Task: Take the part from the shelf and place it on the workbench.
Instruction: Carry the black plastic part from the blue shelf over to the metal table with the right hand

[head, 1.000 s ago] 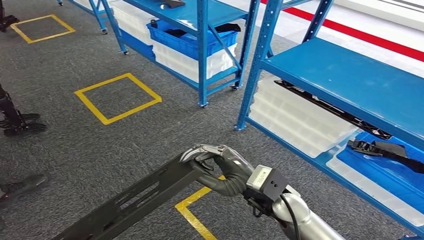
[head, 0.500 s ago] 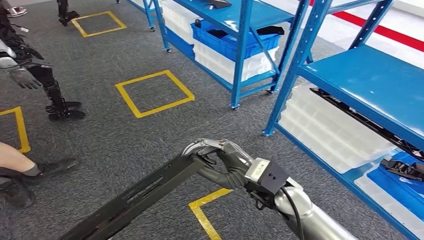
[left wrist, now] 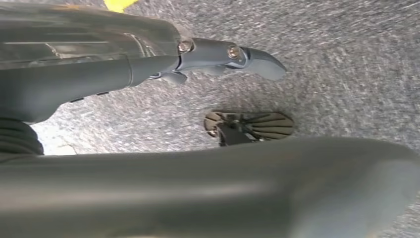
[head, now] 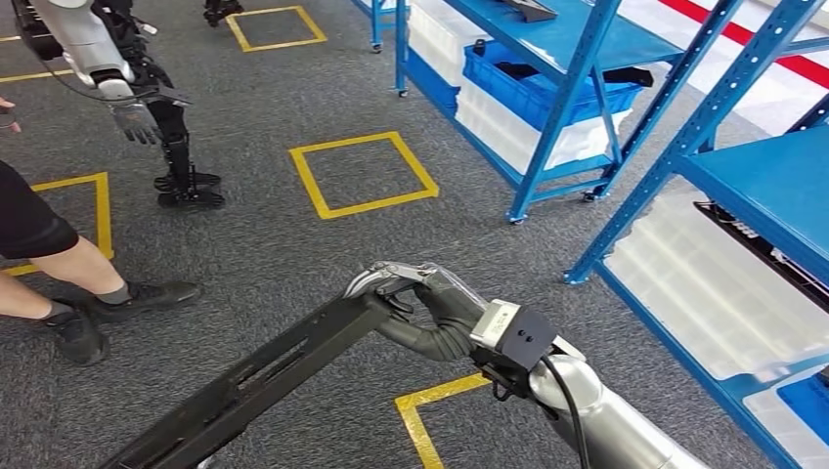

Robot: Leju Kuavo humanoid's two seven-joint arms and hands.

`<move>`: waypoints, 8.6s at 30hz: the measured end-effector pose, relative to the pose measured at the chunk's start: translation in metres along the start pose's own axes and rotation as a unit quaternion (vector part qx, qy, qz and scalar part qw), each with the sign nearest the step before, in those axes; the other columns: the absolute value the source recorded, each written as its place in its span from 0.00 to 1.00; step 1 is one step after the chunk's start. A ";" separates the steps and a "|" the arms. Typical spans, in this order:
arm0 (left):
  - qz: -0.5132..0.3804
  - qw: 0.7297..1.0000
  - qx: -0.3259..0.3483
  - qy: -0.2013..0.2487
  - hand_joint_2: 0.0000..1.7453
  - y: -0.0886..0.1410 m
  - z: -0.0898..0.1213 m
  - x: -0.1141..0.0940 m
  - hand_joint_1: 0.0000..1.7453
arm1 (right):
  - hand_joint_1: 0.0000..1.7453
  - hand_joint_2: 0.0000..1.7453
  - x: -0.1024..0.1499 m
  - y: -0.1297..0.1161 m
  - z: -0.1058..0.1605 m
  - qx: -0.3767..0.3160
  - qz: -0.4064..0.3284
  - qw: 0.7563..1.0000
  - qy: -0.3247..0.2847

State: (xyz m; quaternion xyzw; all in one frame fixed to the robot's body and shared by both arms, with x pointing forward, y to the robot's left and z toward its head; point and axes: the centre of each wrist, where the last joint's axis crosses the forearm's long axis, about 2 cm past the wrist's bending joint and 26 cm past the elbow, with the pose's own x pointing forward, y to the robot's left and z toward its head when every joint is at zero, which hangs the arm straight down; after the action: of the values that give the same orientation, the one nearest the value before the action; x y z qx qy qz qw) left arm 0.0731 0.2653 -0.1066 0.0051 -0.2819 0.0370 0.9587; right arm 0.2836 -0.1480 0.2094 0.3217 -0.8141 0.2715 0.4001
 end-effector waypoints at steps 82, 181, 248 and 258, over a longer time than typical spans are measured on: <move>-0.026 0.999 -0.024 0.042 1.00 -0.004 0.004 -0.008 0.00 | 1.00 1.00 -0.013 0.030 0.012 0.027 -0.034 0.998 0.039; 0.026 0.996 -0.087 0.017 1.00 -0.005 0.002 -0.003 0.00 | 1.00 1.00 -0.014 0.044 0.032 0.038 -0.031 0.998 0.043; 0.024 0.996 -0.090 0.007 1.00 -0.010 0.002 -0.004 0.00 | 1.00 1.00 -0.010 0.050 0.027 0.037 -0.029 0.999 0.026; 0.024 0.996 -0.087 0.010 1.00 -0.008 0.003 -0.006 0.00 | 1.00 1.00 -0.010 0.051 0.026 0.037 -0.029 0.999 0.026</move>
State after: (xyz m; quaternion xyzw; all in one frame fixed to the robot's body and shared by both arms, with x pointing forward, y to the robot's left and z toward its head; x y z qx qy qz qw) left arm 0.0669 0.2570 -0.1070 -0.0858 -0.2745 0.0349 0.9571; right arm 0.2382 -0.1305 0.1775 0.3527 -0.7832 0.2976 0.4167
